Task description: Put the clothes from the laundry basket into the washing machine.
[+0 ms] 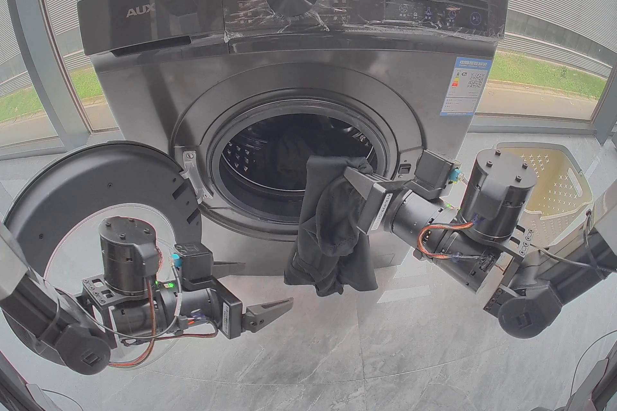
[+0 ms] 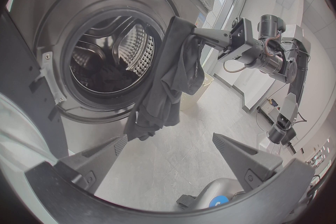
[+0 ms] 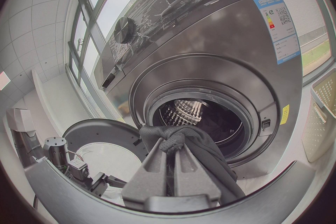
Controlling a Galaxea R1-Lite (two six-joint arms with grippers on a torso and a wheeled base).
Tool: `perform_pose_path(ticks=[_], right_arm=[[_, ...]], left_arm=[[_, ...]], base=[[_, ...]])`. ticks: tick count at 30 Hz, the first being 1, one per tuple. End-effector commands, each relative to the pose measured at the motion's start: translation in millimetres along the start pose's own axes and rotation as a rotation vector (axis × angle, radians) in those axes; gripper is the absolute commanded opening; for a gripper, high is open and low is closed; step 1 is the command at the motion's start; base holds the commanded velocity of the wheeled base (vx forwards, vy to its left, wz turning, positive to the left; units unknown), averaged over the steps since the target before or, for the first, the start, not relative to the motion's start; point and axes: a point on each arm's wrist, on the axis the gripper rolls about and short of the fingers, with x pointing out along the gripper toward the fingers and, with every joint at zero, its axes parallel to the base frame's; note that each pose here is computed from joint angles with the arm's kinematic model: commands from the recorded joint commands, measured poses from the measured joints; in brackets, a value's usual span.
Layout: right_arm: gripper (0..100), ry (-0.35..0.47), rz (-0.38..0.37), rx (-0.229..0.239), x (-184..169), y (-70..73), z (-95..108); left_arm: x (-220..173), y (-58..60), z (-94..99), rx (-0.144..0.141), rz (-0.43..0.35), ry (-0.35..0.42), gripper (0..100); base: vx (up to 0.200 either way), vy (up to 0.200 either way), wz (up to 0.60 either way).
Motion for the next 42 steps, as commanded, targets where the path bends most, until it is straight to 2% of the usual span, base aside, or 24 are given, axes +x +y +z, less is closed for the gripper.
perform_pose_path(ticks=[1,8,14,21,30,31,37,42], right_arm=[[0,0.002,0.001,0.000,1,0.4,-1],[0,0.002,0.014,0.002,-1,4.8,-1],[0,0.005,0.023,0.004,-3,8.1,-2],[0,0.006,0.047,0.007,-5,16.5,-2],[0,0.012,0.040,0.006,-7,18.2,-5],[0,0.012,0.040,0.006,-7,18.2,-5],[0,0.012,0.040,0.008,-7,18.0,-5],[0,0.001,0.042,0.008,-8,17.4,-5]], left_arm=[[20,0.1,-6.0,-0.016,-0.015,0.039,100],[45,6.2,-2.6,-0.015,-0.005,0.034,100],[58,9.9,-9.1,-0.021,-0.005,0.055,100],[81,19.5,-14.3,-0.018,0.007,0.031,100],[98,20.9,-10.9,-0.005,0.003,-0.005,100],[100,21.5,-12.1,-0.001,0.007,-0.006,0],[107,23.1,-14.4,0.003,0.011,-0.021,0],[112,25.2,-12.7,0.014,0.041,-0.075,0]], base=[[0.000,0.000,0.00],[0.000,0.000,0.00],[0.000,0.000,0.00],[0.000,0.000,0.00],[0.000,0.000,0.00],[0.000,0.000,0.00],[0.000,0.000,0.00],[0.000,0.000,0.00]])
